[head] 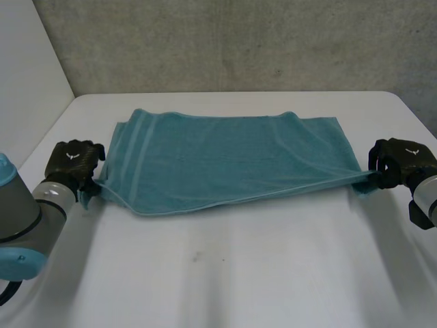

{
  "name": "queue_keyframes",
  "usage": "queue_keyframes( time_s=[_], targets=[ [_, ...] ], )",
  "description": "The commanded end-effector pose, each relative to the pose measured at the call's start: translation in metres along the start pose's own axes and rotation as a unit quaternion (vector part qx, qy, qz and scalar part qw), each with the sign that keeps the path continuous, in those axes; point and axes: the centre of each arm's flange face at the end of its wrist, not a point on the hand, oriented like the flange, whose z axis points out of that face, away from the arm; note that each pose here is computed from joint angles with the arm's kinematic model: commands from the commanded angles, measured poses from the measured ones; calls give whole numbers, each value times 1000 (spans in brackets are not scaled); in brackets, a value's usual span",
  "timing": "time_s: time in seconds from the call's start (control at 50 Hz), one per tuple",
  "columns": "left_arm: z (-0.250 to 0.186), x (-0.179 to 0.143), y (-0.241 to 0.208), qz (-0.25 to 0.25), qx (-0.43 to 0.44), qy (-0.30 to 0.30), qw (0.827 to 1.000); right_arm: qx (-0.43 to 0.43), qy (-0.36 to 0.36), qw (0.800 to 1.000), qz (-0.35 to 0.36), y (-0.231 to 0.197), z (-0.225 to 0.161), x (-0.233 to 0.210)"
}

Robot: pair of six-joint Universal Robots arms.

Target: Fold the laundry

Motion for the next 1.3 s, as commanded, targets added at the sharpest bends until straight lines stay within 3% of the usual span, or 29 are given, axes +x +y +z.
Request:
queue_keyframes(
  time_s=[0.02,0.44,0.6,0.7,0.82,0.92,1.04,1.14,1.2,1.3],
  targets=[
    [3,-5,10,24,-13,5,1000,5,0,1000,-20,-2,0,0],
    [-3,-5,10,35,-19,4,999,7,24,998,-60,-5,3,13],
    [-23,-7,-18,113,-3,5,994,11,23,997,-69,-12,-2,12],
    [-50,-24,-72,145,54,-27,988,63,36,988,-135,-70,-29,10],
    [-90,-46,-143,149,154,-82,973,131,59,969,-203,-149,-74,4],
    [-115,-54,-177,144,194,-96,966,121,60,961,-240,-176,-98,0],
    [-112,-47,-157,135,123,-56,982,40,49,952,-300,-165,-99,3],
    [-74,-33,-106,127,24,0,992,-56,11,945,-322,-115,-56,10],
    [-64,-30,-94,133,5,12,991,-99,3,941,-322,-91,-36,12],
    [-12,-23,-61,191,-38,37,980,-129,13,932,-339,-71,-6,5]
  ],
)
